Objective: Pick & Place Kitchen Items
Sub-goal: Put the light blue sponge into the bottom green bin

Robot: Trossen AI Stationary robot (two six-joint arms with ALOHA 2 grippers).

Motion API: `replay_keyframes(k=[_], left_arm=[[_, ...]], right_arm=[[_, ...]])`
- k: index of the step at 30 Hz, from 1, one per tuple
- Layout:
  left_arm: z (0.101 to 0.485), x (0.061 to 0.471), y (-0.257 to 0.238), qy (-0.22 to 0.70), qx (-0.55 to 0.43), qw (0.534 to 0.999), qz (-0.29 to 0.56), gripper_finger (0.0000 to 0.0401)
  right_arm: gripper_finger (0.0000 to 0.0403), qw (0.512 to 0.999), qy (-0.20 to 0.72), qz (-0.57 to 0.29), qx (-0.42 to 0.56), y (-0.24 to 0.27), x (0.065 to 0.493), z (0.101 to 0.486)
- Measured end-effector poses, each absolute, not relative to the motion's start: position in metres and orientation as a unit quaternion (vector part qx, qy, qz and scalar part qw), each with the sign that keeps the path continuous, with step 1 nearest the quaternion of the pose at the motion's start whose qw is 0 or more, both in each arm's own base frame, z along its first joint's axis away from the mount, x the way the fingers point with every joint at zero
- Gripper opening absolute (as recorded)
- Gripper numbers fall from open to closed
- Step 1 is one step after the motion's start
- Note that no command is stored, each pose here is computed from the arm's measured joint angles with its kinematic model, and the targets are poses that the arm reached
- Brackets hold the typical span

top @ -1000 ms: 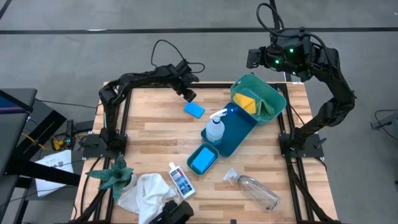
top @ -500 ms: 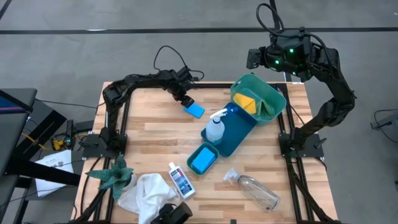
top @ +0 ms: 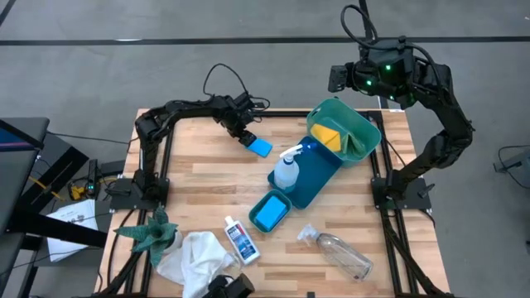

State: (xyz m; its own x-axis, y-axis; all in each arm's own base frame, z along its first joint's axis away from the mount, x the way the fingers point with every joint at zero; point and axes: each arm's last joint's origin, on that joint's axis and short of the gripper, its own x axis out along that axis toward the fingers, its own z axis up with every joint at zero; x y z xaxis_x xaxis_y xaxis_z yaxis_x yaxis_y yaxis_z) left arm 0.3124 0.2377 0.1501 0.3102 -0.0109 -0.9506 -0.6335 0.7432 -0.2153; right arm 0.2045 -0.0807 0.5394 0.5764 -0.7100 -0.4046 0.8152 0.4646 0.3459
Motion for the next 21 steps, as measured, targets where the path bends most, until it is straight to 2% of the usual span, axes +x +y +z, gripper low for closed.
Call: replay_keyframes(k=[6,11,18,21], left_arm=[[0.139,0.305,0.224,0.591,-0.277,0.720,0.236,0.0161],[0.145,0.289,0.207,0.615,-0.283,0.698,0.233,0.0153],[0.180,0.257,0.183,0.568,-0.309,0.713,0.271,0.0152],[0.191,0.245,0.174,0.519,-0.337,0.729,0.292,0.0152]], right_arm=[[0.0001,0.850,0.103,-0.449,0.256,-0.081,0.204,0.539],[0.0001,0.850,0.103,-0.449,0.256,-0.081,0.204,0.539],[0.0001,0.853,0.108,-0.448,0.246,-0.081,0.204,0.539],[0.0001,0.852,0.108,-0.449,0.246,-0.081,0.204,0.539]])
